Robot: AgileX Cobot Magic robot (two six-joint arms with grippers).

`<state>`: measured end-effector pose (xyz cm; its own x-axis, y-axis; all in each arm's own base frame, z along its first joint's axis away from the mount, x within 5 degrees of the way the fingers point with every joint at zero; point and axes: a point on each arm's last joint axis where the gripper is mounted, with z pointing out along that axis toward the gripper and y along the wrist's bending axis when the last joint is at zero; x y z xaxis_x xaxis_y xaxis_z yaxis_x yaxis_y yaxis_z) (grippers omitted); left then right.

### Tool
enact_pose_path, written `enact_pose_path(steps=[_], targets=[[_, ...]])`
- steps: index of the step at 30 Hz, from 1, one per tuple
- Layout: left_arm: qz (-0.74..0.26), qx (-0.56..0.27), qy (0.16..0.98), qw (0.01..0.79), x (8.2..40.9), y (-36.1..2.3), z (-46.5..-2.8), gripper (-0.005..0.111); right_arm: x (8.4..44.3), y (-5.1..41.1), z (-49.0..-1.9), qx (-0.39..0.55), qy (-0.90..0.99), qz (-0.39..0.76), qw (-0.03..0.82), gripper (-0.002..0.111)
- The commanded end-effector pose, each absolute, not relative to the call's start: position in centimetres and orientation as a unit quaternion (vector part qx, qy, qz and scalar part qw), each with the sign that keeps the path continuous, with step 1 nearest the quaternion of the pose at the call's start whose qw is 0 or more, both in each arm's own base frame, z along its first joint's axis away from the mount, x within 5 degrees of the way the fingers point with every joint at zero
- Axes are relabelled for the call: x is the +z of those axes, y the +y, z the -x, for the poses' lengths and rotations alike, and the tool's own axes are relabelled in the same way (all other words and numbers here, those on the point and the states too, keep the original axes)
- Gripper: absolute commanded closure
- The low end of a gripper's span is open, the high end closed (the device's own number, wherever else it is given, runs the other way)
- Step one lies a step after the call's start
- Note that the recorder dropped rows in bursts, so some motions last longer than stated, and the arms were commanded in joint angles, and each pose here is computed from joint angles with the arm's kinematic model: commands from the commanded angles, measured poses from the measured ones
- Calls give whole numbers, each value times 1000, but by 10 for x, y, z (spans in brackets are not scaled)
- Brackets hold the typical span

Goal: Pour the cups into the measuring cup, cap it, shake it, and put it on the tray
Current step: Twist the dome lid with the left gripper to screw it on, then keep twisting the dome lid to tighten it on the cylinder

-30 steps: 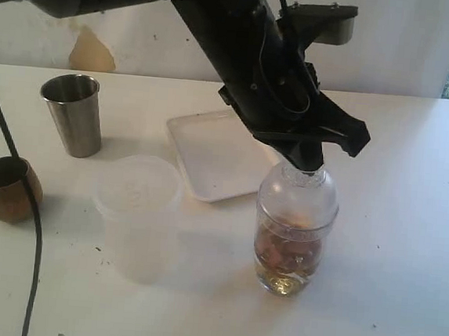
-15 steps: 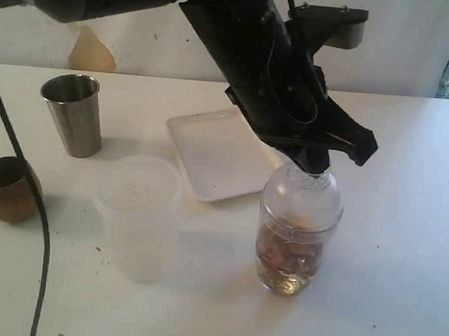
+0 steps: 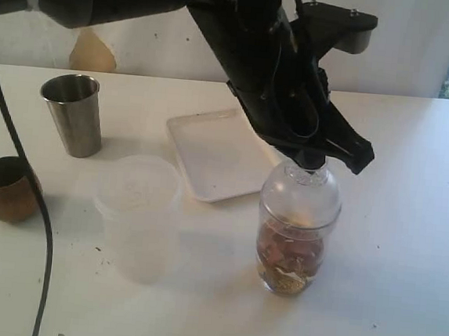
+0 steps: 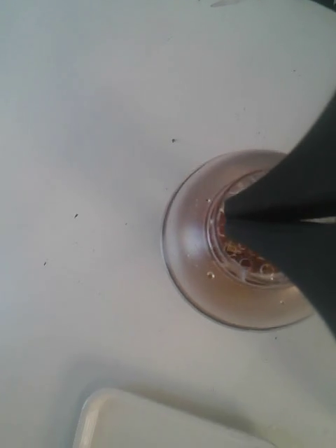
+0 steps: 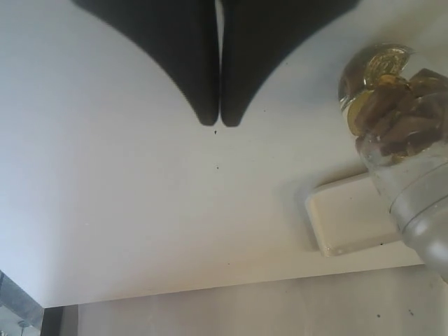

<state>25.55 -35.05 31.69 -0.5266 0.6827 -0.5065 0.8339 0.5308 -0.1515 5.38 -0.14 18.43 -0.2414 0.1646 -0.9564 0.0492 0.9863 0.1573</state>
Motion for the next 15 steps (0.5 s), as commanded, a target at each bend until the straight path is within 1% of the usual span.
enact_pose_path(steps=[1,5,10,15], targets=[[-447,-187,860,160,298,-357,-255,107,183,-2,-54,44,786,-68,612,108],[-445,-193,861,153,296,-358,-254,107,183,-2,-54,44,786,-68,612,108],[-451,-173,864,143,295,-354,-254,107,183,-2,-54,44,786,-68,612,108],[-449,-178,862,153,295,-355,-255,107,183,-2,-54,44,786,-68,612,108]])
